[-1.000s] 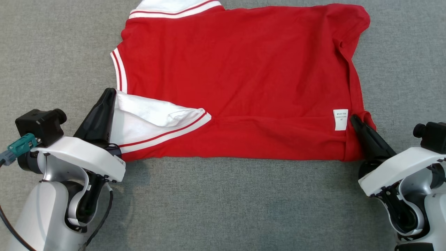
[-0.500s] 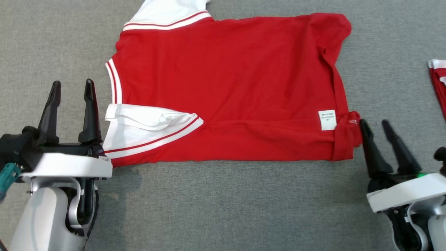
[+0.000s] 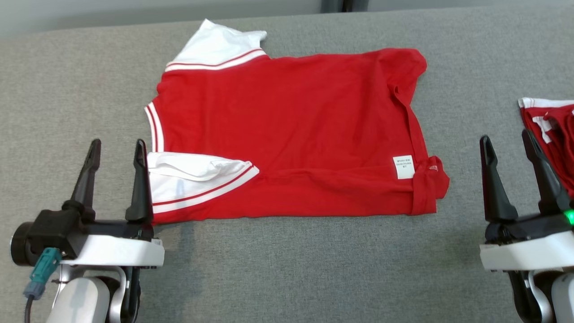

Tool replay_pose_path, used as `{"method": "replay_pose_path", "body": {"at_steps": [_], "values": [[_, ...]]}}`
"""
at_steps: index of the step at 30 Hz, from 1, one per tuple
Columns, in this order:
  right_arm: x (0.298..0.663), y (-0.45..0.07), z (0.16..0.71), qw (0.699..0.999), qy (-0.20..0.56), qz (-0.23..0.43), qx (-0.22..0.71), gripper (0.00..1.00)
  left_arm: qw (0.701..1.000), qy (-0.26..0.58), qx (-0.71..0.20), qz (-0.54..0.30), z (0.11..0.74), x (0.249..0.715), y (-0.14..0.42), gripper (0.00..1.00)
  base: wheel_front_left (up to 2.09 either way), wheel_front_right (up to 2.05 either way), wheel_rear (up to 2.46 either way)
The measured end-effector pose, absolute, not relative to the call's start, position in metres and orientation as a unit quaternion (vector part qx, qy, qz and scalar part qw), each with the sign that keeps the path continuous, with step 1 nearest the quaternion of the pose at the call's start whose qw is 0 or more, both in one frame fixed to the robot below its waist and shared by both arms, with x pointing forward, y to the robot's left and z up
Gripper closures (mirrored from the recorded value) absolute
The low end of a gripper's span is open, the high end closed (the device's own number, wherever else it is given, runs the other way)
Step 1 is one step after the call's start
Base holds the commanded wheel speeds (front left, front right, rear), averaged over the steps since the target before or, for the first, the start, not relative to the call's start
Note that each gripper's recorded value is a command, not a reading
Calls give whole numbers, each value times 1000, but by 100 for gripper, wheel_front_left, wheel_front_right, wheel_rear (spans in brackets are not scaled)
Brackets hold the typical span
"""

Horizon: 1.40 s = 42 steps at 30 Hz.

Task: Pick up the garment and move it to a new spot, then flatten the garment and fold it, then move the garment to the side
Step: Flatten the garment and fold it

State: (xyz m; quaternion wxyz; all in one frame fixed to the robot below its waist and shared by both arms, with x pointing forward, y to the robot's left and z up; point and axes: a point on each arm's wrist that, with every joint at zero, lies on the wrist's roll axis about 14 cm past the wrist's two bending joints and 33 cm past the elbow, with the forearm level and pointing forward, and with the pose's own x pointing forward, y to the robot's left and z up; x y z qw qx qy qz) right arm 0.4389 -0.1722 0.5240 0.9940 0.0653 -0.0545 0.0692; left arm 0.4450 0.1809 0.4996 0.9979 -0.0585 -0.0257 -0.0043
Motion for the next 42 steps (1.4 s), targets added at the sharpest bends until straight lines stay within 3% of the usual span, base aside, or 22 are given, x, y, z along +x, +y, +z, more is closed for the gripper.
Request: {"method": "replay_pose_path", "body": {"at_steps": [14, 26, 37, 38, 39, 40, 41, 42], "values": [[426, -182, 513, 996, -28, 45, 70, 0, 999, 8, -47, -7, 493, 429, 181, 0, 0, 0, 0], [419, -155, 420, 984, 137, 65, 97, 0, 972, 207, -106, -18, 385, 412, 176, 0, 0, 0, 0], [416, -139, 374, 967, 209, 72, 129, 0, 947, 279, -156, -28, 350, 415, 171, 0, 0, 0, 0], [417, -139, 373, 966, 211, 72, 131, 0, 945, 282, -159, -31, 349, 416, 169, 13, 0, 0, 0], [417, -138, 371, 964, 217, 73, 133, 47, 945, 284, -158, -34, 349, 416, 169, 81, 0, 0, 0], [418, -138, 371, 964, 217, 72, 135, 56, 945, 285, -159, -36, 349, 417, 168, 100, 0, 0, 0], [418, -138, 371, 964, 216, 72, 138, 83, 944, 286, -160, -37, 349, 417, 168, 100, 0, 0, 0], [418, -138, 371, 963, 216, 71, 143, 100, 943, 288, -162, -38, 349, 417, 167, 100, 0, 0, 0]]}}
